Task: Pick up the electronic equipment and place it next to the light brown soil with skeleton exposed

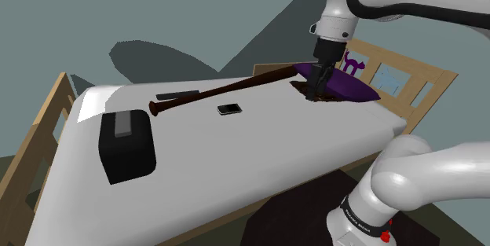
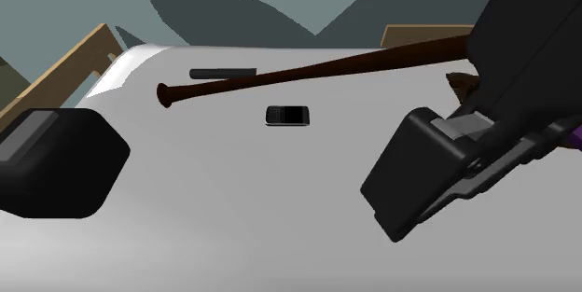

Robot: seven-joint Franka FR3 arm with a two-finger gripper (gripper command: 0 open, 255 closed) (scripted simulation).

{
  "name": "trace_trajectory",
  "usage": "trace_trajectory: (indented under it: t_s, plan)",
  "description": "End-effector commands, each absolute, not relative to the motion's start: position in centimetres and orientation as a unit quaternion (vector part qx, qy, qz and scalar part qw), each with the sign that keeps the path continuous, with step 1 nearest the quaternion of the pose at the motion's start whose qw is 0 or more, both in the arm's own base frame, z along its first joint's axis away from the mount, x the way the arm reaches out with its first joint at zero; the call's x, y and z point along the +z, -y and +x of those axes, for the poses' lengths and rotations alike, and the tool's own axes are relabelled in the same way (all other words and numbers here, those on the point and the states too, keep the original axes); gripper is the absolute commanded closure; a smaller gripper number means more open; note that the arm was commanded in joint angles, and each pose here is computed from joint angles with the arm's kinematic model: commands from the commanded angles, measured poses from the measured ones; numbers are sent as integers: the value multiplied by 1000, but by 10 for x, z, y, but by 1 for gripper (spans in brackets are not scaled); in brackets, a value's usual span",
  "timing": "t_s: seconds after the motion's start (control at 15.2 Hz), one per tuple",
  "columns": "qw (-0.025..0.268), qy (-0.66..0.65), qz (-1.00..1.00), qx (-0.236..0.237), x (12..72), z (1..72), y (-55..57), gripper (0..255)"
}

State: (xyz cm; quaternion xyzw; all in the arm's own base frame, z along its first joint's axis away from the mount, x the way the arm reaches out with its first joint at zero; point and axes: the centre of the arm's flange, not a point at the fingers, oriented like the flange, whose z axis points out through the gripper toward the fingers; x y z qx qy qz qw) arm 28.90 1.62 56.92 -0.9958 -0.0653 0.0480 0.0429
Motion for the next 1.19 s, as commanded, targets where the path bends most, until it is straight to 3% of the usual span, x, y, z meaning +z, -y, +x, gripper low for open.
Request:
trace_trajectory:
  t_s: [0.0,1.12]
  plan:
    - [43,65,-996,48,569,289,-16,0]
    - [15,302,-953,23,457,473,-19,0]
